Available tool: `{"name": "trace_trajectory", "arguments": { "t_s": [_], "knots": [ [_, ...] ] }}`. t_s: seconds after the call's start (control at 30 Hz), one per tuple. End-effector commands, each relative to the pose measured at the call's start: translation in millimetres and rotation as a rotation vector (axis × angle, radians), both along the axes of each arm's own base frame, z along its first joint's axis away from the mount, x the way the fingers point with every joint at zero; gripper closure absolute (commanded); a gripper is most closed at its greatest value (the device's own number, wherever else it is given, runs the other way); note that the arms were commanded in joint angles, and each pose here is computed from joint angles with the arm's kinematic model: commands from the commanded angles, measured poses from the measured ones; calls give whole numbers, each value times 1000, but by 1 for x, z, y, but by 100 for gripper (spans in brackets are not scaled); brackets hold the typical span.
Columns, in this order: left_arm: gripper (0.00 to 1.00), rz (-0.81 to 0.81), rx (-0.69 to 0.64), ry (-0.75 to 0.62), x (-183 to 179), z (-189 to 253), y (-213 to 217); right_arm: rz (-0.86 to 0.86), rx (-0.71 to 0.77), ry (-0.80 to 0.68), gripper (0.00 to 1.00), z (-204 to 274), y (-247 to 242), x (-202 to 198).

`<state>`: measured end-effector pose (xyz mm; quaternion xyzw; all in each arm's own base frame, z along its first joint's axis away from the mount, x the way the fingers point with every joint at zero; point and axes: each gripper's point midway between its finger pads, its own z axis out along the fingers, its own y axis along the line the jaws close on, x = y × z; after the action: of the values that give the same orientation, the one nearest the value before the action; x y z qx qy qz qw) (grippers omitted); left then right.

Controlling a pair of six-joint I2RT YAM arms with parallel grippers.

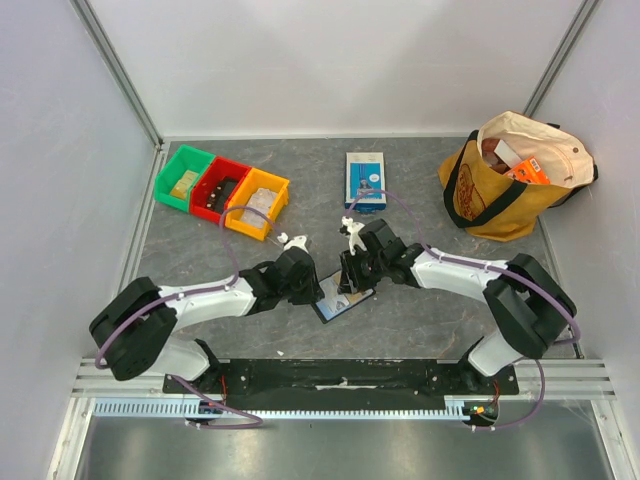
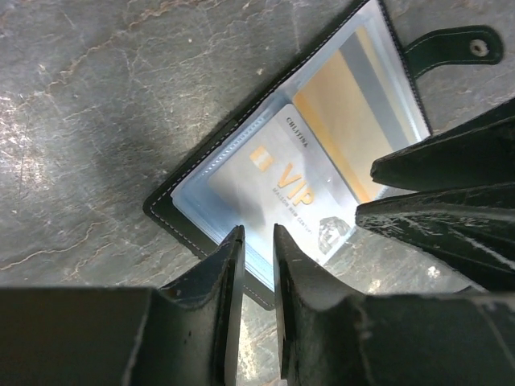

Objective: Take the credit cards out of the card holder
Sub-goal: Remove the credit card from the card holder.

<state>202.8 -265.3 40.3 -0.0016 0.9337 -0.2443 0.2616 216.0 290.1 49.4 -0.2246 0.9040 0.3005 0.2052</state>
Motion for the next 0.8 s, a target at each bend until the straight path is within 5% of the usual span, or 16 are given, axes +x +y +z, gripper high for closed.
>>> {"name": "trace_trajectory", "arguments": {
  "t_s": [0.0,0.27,0.77],
  "knots": [
    [75,0,-15,-11,8,-1,-10,25,112,1,63,10,16,13],
    [89,25,3,60,-4,-25,-2,12,149,63,66,-12,9,9],
    [93,34,20,86,-10,-32,8,-22,210,100,72,-15,-8,5]
  ]
}}
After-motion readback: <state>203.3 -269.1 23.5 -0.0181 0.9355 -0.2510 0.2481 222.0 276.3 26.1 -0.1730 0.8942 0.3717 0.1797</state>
